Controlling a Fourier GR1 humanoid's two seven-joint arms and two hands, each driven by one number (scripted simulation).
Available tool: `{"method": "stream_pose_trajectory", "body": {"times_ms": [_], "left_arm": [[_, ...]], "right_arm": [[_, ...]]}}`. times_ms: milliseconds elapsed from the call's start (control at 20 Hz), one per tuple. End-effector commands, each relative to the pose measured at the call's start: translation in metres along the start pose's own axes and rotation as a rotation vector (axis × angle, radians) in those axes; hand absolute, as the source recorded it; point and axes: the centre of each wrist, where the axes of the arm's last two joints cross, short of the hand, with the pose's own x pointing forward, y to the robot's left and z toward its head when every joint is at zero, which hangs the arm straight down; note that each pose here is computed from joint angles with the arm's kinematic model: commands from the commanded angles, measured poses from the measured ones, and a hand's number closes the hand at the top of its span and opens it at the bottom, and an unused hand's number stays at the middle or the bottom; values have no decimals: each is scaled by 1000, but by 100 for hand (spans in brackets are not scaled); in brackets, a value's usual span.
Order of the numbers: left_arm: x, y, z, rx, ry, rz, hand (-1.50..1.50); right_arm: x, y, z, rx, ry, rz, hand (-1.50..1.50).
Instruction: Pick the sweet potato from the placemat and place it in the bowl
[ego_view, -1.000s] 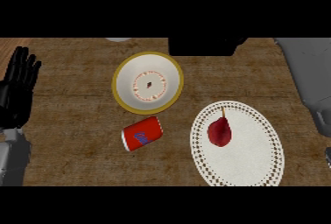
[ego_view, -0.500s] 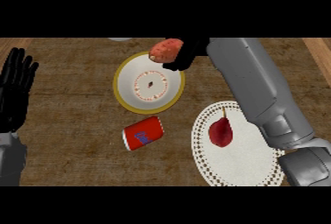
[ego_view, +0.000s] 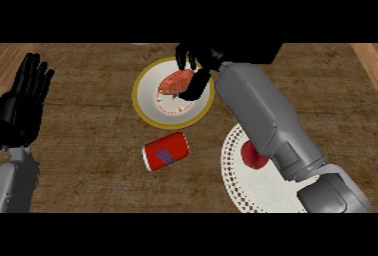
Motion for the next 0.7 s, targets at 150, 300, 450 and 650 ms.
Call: {"method": "stream_pose_trajectory", "body": {"times_ms": [150,300,450,650], "left_arm": [[6,-16,-14,-25,-15,-2,0],[1,1,-9,-44,-23,7,0],[-1,-14,0,-37,-21,-6,0],[-2,-10,1,4,-15,1,0]], "right_arm": [[-34,43,6,15,92,-213,-150],[-28,28,3,-59,38,-365,-150],[-39,38,8,-189,-16,-434,-150],[-44,30,10,-372,-34,-518,-150]]}}
